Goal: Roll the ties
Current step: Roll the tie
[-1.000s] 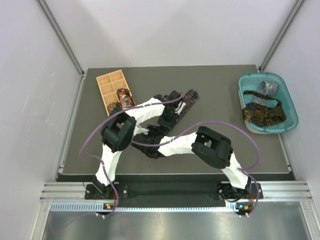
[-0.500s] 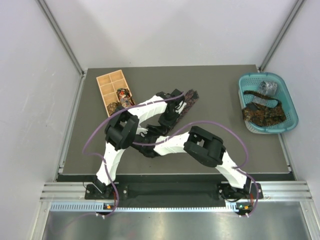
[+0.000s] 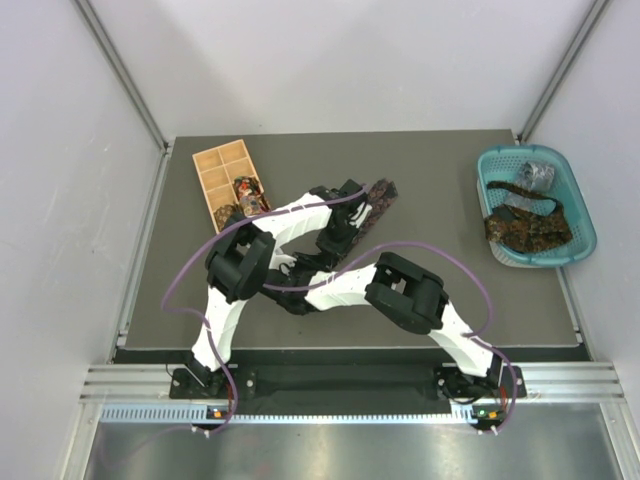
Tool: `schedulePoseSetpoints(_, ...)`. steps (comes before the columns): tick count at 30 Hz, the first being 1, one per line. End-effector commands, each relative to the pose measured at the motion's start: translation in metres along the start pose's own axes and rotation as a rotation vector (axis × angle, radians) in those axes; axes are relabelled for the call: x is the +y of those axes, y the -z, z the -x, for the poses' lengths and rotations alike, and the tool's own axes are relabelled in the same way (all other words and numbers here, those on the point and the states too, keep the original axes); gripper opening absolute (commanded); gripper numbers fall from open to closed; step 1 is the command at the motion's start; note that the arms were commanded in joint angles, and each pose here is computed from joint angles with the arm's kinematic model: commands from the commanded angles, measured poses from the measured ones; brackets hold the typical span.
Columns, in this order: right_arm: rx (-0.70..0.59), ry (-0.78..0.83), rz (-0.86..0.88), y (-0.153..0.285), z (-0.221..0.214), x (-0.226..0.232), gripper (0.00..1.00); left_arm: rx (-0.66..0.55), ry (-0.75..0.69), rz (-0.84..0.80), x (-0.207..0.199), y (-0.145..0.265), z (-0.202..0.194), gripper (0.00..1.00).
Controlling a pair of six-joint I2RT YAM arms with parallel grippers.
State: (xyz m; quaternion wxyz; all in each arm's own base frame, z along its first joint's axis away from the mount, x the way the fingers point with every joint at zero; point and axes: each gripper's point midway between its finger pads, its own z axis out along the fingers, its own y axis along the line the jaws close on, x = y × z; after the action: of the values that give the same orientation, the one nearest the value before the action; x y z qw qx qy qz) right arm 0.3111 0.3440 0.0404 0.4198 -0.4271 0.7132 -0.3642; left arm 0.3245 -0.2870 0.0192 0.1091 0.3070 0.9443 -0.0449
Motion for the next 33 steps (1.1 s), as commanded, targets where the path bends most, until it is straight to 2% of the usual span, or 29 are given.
schedulePoseSetpoints(1, 0.071, 0.021, 0.083, -0.019, -0.023, 0.009, 0.00, 0.208, 0.024, 0.009, 0.000, -0.012, -0.056, 0.38)
schedulePoseSetpoints(2, 0.059, 0.007, 0.093, -0.017, -0.019, 0.009, 0.00, 0.180, 0.027, 0.006, -0.001, -0.007, -0.048, 0.45)
schedulePoseSetpoints(4, 0.038, 0.013, 0.095, -0.012, -0.016, 0.010, 0.00, 0.122, 0.028, 0.000, -0.002, 0.001, -0.032, 0.48)
schedulePoseSetpoints(6, 0.017, 0.011, 0.101, -0.008, -0.010, 0.013, 0.00, 0.048, 0.030, -0.011, -0.005, 0.014, -0.012, 0.59)
schedulePoseSetpoints(15, -0.019, 0.016, 0.149, 0.000, -0.002, 0.022, 0.01, -0.187, 0.060, -0.003, 0.005, 0.076, 0.044, 0.80)
schedulePoseSetpoints(17, -0.024, 0.015, 0.154, 0.001, -0.001, 0.023, 0.01, -0.259, 0.079, -0.068, 0.000, 0.095, 0.054, 0.91)
schedulePoseSetpoints(19, -0.026, 0.016, 0.161, 0.002, -0.001, 0.024, 0.00, -0.293, 0.131, -0.076, 0.012, 0.103, 0.055, 0.97)
schedulePoseSetpoints(20, -0.028, 0.014, 0.166, 0.002, 0.000, 0.024, 0.00, -0.359, 0.152, -0.077, 0.018, 0.119, 0.062, 0.99)
schedulePoseSetpoints(22, -0.036, 0.001, 0.190, 0.005, 0.001, 0.024, 0.00, -0.389, 0.245, -0.056, 0.038, 0.122, 0.056, 0.99)
schedulePoseSetpoints(23, -0.040, -0.007, 0.203, 0.006, 0.002, 0.024, 0.00, -0.453, 0.281, -0.040, 0.047, 0.138, 0.058, 0.99)
schedulePoseSetpoints(24, -0.051, -0.024, 0.238, 0.009, 0.004, 0.023, 0.00, -0.474, 0.333, -0.033, 0.062, 0.132, 0.052, 0.99)
schedulePoseSetpoints(26, -0.064, -0.050, 0.272, 0.013, 0.006, 0.022, 0.00, -0.558, 0.427, -0.047, 0.076, 0.150, 0.050, 0.99)
schedulePoseSetpoints(27, -0.076, -0.079, 0.301, 0.016, 0.009, 0.017, 0.00, -0.573, 0.484, -0.056, 0.092, 0.141, 0.042, 0.99)
schedulePoseSetpoints(29, -0.088, -0.114, 0.331, 0.018, 0.011, 0.013, 0.00, -0.629, 0.566, -0.085, 0.104, 0.154, 0.035, 0.99)
schedulePoseSetpoints(33, -0.134, -0.213, 0.484, 0.031, 0.020, 0.005, 0.00, -0.656, 0.726, 0.010, 0.146, 0.151, 0.002, 0.99)
